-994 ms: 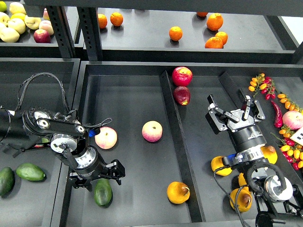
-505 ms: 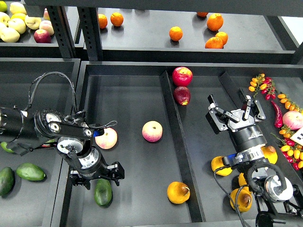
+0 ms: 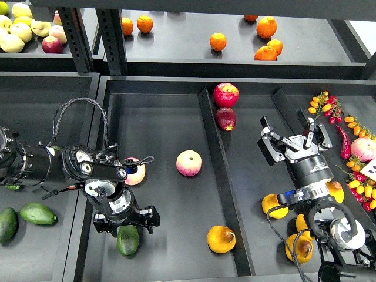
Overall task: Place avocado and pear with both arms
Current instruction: 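Close the left gripper on the avocado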
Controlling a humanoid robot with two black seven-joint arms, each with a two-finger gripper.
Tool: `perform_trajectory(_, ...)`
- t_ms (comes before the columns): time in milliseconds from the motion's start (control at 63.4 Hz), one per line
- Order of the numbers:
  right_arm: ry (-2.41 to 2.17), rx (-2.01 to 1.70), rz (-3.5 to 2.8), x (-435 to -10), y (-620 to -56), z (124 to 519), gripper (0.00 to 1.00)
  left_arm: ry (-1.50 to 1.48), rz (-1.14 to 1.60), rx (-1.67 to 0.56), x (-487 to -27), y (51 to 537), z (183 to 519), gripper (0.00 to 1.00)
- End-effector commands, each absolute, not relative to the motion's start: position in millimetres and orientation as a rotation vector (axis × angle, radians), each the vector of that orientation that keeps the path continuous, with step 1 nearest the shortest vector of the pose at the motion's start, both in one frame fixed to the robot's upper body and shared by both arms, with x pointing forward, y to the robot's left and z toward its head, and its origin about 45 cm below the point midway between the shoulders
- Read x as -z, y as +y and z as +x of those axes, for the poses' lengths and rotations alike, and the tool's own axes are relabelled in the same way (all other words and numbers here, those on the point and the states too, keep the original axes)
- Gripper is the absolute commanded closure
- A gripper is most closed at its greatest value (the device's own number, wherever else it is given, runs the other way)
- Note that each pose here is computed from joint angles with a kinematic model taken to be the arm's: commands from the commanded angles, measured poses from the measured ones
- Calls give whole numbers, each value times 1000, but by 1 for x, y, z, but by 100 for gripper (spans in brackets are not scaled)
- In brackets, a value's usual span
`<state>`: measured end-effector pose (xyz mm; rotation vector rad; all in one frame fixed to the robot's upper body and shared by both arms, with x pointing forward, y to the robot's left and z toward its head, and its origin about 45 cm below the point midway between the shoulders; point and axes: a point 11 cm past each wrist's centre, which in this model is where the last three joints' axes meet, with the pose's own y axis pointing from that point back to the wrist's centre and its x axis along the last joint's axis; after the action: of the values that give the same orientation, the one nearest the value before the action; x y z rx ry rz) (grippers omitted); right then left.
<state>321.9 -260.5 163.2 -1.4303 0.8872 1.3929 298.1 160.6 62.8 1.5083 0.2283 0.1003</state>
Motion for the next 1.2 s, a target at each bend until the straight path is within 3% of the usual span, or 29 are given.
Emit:
perform_trajectory(0, 886, -1394, -1432, -163, -260, 322, 0, 226, 1515, -117, -61, 164, 301, 1)
perform_trajectory(1184, 890, -1380, -1426, -165, -265, 322, 0, 243, 1569, -125, -40, 181, 295, 2)
